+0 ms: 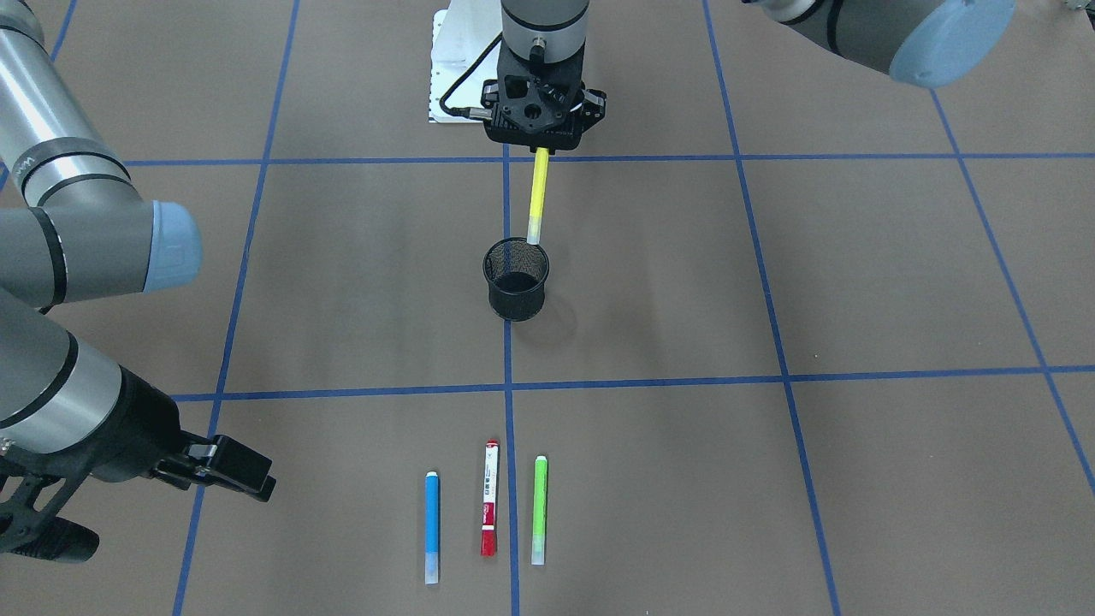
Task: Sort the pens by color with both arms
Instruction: 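Lift the yellow highlighter out of the cup with the left gripper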
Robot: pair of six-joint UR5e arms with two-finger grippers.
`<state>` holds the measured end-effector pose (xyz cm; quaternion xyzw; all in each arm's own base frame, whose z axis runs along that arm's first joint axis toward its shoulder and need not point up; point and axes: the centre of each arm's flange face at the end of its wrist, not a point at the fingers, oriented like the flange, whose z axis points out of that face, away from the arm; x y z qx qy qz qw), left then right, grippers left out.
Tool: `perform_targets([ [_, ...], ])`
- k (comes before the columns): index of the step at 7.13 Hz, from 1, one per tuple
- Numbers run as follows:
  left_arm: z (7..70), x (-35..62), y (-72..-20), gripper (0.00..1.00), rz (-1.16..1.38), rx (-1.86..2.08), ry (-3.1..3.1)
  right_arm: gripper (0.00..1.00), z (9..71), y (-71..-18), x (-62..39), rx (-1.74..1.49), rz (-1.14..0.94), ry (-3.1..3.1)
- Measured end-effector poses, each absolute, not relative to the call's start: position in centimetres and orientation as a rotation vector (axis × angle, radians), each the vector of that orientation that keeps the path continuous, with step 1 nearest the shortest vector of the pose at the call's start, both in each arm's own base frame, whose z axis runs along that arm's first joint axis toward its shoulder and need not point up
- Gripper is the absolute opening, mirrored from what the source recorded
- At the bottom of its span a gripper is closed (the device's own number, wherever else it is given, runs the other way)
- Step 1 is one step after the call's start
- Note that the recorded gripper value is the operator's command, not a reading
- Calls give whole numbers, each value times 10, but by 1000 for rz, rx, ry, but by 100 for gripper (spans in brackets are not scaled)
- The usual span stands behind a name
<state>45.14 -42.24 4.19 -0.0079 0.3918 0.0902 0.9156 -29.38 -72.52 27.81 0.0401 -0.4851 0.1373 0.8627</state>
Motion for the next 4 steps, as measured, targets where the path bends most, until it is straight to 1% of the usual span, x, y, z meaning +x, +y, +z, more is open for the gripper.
perform_targets([
  [2,44,432,-457,0,126,112,848,100,276,-724,-294,81,287,-1015],
  [4,77,440,-496,0,-39,295,844,100,275,-723,-294,82,286,-1016],
])
